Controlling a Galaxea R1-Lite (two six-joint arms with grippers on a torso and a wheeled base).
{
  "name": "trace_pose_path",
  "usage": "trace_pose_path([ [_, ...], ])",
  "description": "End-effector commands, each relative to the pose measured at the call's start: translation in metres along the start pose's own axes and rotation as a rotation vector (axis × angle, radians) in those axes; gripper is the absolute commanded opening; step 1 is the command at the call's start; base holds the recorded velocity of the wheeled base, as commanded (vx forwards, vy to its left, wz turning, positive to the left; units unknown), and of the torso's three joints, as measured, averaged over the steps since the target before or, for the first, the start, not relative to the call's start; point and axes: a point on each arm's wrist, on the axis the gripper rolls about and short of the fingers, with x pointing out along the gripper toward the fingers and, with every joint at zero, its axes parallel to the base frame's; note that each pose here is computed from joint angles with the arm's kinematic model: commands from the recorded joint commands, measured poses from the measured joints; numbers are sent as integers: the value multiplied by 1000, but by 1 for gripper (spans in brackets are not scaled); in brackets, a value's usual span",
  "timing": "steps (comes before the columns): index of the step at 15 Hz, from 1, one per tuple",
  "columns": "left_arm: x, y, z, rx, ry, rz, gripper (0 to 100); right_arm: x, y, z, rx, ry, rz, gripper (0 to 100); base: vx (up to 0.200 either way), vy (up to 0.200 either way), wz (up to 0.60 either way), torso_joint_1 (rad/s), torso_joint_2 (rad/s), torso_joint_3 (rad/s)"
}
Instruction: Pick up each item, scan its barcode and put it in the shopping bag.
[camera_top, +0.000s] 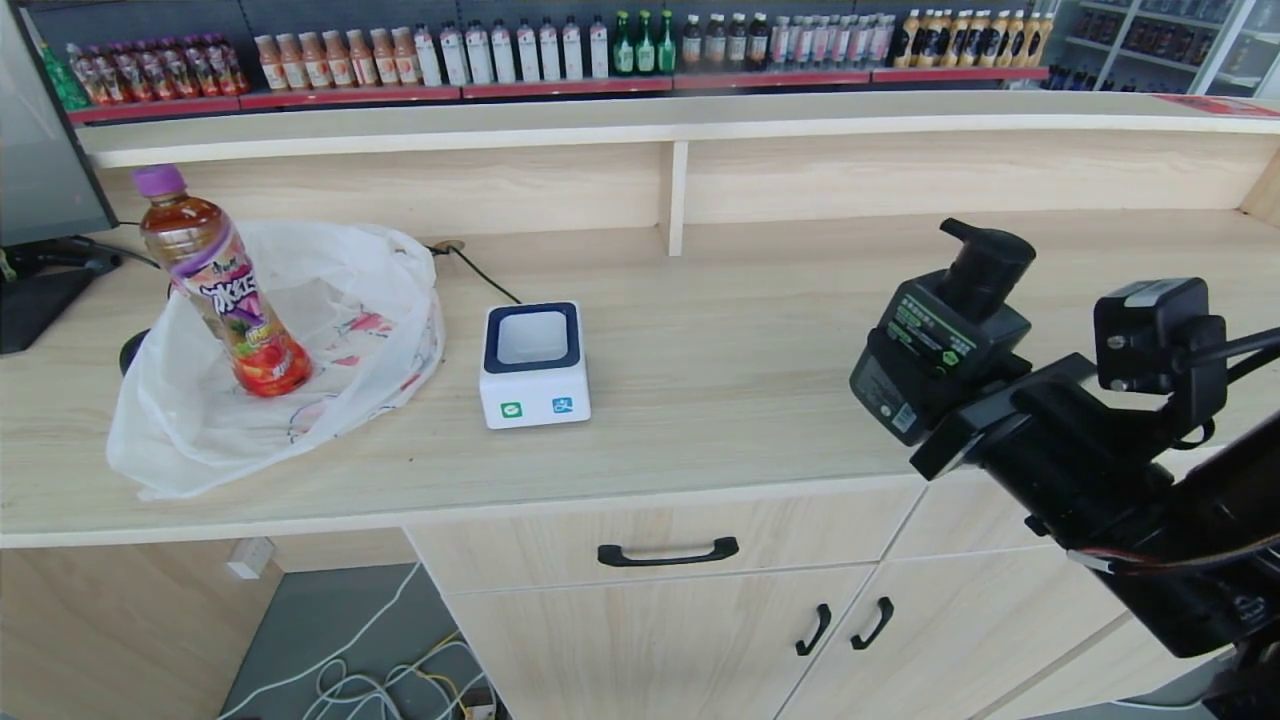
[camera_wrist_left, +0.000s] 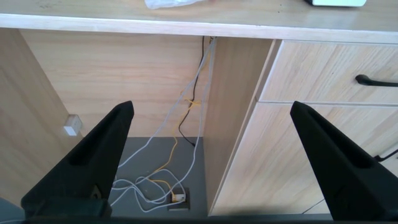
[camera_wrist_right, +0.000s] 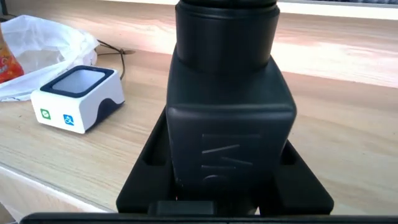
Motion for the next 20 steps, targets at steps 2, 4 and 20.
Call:
trace_pose_path([
  [2,0,0,0,-3,0,0,100,2,-1,3,0,-18,-8,0,0,200,0,5,-2,-5],
  [4,0,0,0,-2,0,0,100,1,-2,5,2,-22,-10,0,0,200,0,2,2,2],
  [20,0,0,0,0,0,0,100,0,-3,10,6,-39,-10,0,0,188,0,2,3,2],
])
